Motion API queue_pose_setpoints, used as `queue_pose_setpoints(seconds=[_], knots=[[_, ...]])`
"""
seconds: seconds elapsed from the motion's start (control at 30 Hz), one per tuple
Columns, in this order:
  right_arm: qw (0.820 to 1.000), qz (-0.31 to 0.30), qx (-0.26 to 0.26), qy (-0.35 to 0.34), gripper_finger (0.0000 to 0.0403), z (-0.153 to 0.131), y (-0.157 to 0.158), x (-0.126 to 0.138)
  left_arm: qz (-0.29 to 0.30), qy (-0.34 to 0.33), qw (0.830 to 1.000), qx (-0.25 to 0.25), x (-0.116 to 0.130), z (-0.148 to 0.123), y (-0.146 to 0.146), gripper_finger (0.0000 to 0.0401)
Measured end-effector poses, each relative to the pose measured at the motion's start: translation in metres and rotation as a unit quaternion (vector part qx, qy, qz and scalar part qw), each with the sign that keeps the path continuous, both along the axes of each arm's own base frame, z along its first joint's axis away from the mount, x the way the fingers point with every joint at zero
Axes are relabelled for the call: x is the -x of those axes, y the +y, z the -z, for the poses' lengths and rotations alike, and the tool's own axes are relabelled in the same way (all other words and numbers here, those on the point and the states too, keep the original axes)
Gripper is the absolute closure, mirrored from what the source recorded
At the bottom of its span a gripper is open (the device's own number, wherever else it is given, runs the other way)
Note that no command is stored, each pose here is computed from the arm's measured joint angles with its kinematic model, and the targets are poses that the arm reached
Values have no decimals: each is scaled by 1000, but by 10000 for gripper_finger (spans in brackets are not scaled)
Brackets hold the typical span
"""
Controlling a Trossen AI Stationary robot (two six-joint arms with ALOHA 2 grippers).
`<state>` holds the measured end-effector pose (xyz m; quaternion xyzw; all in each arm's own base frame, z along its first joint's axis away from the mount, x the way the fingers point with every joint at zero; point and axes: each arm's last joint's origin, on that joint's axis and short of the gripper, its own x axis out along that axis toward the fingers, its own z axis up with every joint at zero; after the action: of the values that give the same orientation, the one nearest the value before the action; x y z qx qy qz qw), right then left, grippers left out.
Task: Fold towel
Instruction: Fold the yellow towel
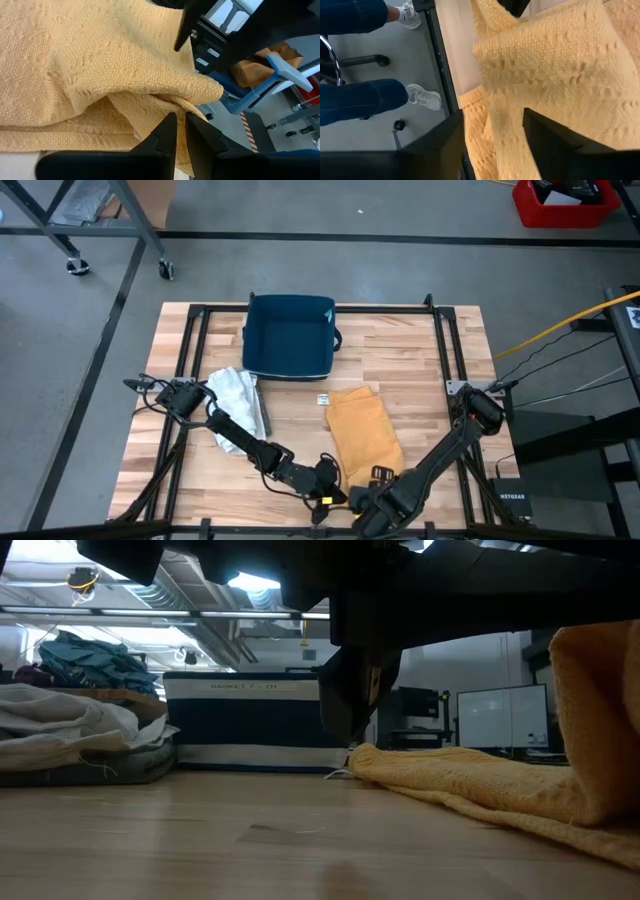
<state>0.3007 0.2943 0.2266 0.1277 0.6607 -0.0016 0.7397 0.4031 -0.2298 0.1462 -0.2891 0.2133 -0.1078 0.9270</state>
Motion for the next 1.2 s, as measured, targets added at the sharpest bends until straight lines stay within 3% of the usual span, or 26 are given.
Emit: queue_pose_setpoints(seconds=[0.13, 0.27, 0.63, 1.2], knots=[[1000, 2, 1, -2, 153, 0, -1, -1, 0, 0, 1000, 0, 0, 0, 0, 370], [1000, 2, 4, -10, 134, 0, 0, -1, -3, 1, 1000, 9, 0, 0, 0, 370], [999, -11, 31, 10, 139, 26, 5, -6, -7, 4, 1000, 22, 0, -1, -1, 370], [997, 8, 77, 29, 144, 28, -2, -1, -8, 4, 1000, 22, 0, -1, -1, 370]])
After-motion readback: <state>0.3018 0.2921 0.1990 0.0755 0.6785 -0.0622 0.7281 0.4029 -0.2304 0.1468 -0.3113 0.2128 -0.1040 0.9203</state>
